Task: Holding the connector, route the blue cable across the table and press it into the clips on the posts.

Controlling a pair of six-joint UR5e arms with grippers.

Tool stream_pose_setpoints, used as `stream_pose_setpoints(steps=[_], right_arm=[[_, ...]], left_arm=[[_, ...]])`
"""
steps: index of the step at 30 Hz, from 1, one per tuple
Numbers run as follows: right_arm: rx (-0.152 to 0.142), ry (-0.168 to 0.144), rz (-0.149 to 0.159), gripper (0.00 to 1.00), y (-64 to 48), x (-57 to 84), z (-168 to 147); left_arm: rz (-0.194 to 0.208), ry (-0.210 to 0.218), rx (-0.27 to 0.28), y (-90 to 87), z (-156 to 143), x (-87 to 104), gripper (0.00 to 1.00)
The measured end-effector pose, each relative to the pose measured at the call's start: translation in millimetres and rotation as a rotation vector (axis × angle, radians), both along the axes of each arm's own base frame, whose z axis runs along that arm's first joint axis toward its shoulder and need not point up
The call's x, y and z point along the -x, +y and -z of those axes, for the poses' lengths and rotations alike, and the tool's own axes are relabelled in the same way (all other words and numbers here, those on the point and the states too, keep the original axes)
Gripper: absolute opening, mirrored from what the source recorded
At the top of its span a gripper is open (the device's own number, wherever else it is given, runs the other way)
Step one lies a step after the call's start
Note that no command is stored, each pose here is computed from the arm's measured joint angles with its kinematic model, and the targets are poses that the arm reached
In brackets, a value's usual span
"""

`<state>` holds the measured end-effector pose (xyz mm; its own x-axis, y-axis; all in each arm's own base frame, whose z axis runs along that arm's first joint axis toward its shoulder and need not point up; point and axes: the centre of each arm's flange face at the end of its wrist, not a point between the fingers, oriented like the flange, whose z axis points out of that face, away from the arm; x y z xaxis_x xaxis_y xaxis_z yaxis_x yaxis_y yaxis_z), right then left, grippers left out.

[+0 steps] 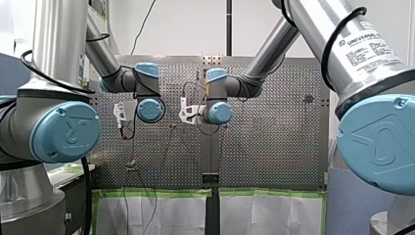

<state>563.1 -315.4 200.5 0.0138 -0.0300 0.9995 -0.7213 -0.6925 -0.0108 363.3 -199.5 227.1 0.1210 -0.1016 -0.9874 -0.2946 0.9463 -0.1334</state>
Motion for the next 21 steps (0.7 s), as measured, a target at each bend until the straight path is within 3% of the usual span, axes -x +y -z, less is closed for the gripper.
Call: stream_pose_setpoints(steps=[21], right_arm=[[-0.013,-0.010,-0.022,0.00,-20.1,-31.7,-65.4]], left_arm=[[-0.037,-0.098,0.026,18.0,-97.7,-6.9,0.02]])
